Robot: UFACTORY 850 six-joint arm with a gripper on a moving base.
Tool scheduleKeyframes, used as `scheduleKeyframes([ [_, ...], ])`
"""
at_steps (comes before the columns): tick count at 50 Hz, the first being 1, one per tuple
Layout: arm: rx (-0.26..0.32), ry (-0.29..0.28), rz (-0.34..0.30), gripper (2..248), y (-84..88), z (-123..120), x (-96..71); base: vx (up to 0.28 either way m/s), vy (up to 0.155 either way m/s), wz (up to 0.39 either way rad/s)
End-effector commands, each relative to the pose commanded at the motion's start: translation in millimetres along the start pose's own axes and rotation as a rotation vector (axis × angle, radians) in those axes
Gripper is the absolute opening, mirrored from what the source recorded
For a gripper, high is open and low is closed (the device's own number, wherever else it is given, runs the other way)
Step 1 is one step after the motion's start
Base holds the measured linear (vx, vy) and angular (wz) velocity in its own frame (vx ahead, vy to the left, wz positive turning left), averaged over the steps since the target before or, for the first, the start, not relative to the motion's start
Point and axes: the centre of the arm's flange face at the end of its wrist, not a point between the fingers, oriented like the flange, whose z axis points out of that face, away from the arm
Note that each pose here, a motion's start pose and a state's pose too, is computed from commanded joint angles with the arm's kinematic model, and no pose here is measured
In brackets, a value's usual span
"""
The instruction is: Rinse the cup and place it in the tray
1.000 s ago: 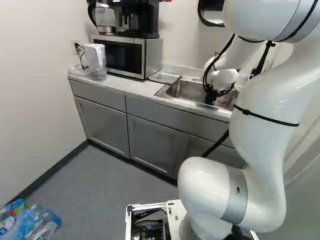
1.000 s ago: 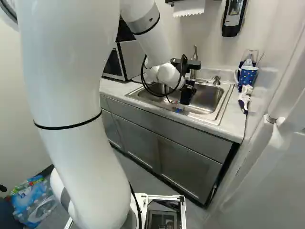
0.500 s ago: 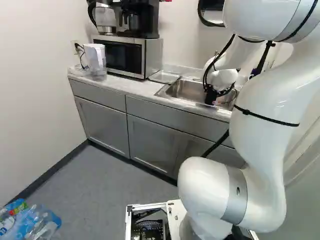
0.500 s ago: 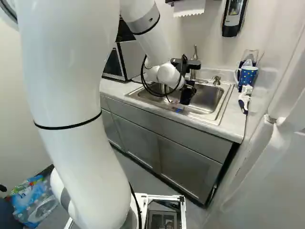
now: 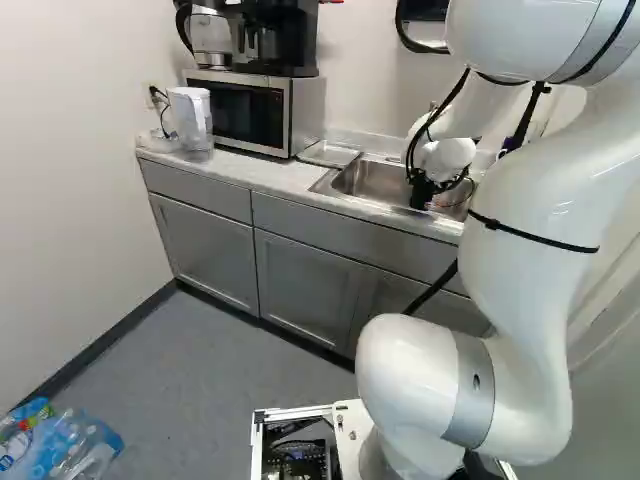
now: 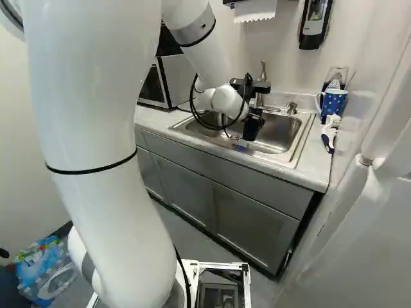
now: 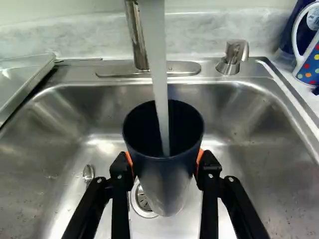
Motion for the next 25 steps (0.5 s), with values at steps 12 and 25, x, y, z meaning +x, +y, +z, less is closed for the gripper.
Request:
scheduleKeyframes([
  [12, 0.0, 0.0, 0.0, 126, 0.0, 0.0, 0.0, 0.0, 0.0, 0.0],
  [25, 0.0, 0.0, 0.0, 126, 0.0, 0.0, 0.0, 0.0, 0.0, 0.0],
])
